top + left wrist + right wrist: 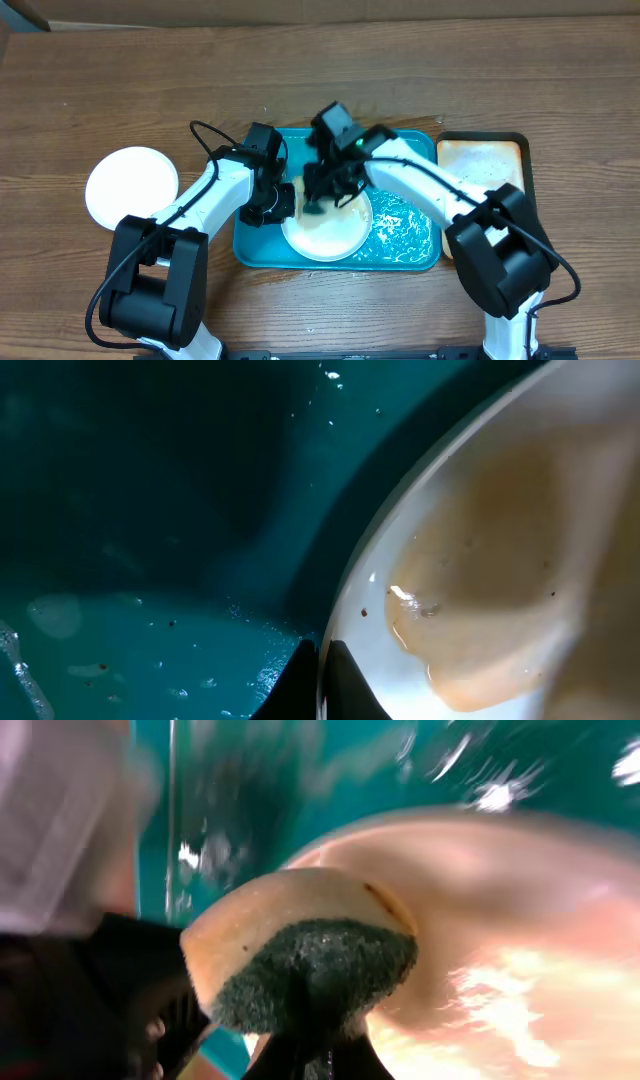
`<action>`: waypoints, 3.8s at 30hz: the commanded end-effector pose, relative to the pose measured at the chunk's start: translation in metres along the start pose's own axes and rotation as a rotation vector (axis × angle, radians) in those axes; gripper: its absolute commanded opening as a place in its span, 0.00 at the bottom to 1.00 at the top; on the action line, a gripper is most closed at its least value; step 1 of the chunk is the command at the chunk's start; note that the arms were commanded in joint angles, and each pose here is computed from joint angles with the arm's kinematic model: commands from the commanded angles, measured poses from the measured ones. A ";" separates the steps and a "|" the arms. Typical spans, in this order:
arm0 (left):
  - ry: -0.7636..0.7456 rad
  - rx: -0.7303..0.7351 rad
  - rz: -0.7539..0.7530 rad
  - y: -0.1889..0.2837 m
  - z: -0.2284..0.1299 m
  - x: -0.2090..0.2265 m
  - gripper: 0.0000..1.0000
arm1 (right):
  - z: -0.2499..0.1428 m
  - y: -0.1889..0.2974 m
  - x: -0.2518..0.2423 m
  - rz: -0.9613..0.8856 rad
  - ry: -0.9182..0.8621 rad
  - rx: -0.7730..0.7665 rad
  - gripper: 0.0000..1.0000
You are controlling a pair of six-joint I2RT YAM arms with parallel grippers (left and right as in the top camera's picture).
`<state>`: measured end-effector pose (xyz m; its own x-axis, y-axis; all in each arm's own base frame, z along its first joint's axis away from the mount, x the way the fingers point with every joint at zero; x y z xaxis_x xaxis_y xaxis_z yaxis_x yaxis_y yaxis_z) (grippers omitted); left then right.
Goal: Clean dirty plates on tray and stack at the side
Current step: 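Scrub the white plate with the sponge while left gripper holds it, then keep scrubbing the white plate surface with the sponge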
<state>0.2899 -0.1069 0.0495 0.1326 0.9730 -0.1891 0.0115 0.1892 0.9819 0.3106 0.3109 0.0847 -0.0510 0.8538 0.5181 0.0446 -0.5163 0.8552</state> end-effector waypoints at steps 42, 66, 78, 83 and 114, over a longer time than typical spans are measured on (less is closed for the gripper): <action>0.041 0.046 0.048 -0.006 -0.007 0.009 0.04 | 0.039 0.085 -0.126 -0.693 -0.381 -0.320 0.04; 0.062 0.005 0.042 -0.006 0.002 0.008 0.04 | -0.053 -0.027 0.022 0.058 0.113 0.167 0.04; 0.080 0.014 0.012 -0.006 0.000 0.004 0.04 | -0.045 -0.044 -0.032 -0.048 -0.079 0.088 0.04; 0.082 0.028 0.016 -0.006 -0.003 0.005 0.04 | -0.016 -0.028 -0.080 -0.239 -0.202 -0.053 0.04; 0.089 -0.008 0.040 -0.006 0.004 0.008 0.04 | 0.063 0.160 -0.047 -0.436 -0.163 -0.414 0.04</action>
<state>0.2931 -0.1071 0.0510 0.0652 0.9799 -0.1888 0.0022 0.1890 0.9820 0.3726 0.1948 0.1379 0.1979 0.9760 0.0907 -0.1929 -0.0519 0.9798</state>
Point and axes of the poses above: each gripper's point midway between its finger pads, its own y axis back along the fingers, its own x axis along the line the jaws close on, z = x × y, the point moved 4 cm from there along y, back along the fingers, and after that the axes turned 10 degrees about -y, right-handed, at the moved point
